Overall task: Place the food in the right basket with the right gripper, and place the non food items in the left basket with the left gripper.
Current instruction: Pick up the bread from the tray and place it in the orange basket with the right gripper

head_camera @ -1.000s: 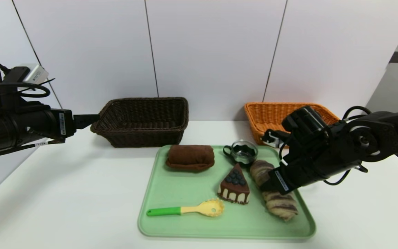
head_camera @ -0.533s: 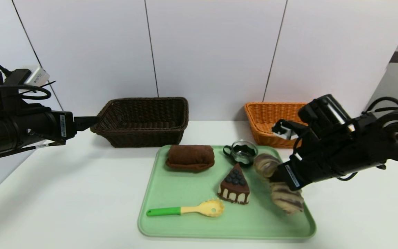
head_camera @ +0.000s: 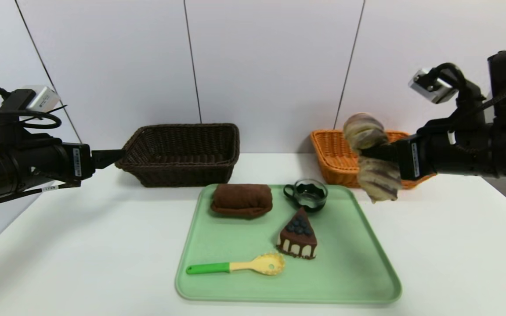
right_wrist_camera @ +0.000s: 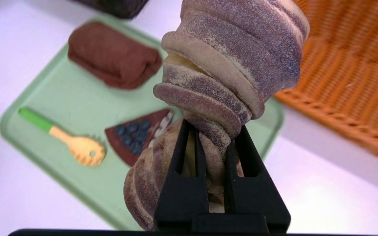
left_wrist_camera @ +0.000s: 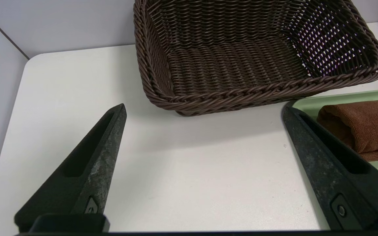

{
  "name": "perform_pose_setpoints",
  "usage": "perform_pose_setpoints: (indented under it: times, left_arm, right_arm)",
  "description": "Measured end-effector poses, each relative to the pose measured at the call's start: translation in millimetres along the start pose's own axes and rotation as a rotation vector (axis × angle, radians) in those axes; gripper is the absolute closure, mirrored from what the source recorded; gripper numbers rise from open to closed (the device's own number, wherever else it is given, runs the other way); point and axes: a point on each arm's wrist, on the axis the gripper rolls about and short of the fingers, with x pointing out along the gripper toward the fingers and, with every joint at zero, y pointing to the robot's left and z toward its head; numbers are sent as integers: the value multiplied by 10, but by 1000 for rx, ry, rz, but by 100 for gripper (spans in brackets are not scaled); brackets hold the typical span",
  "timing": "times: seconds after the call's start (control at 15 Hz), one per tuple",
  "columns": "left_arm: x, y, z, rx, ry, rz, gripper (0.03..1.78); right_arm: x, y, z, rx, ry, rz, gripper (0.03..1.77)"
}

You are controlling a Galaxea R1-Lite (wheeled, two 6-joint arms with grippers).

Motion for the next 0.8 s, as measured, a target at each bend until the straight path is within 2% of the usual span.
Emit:
perform_pose_setpoints:
  times: [0.13, 0.4, 0.8]
  left_arm:
    - [-27, -4, 4, -1, -6, 1, 12]
    - [-58, -8, -7, -10, -7, 0, 12]
    - [-86, -12, -21, -10, -10, 1, 12]
  right_arm:
    - [14, -152, 55, 15, -41, -52, 161]
    - [272, -626, 126, 47, -108, -182, 161]
    - [729, -1316, 85, 43, -116, -324, 161]
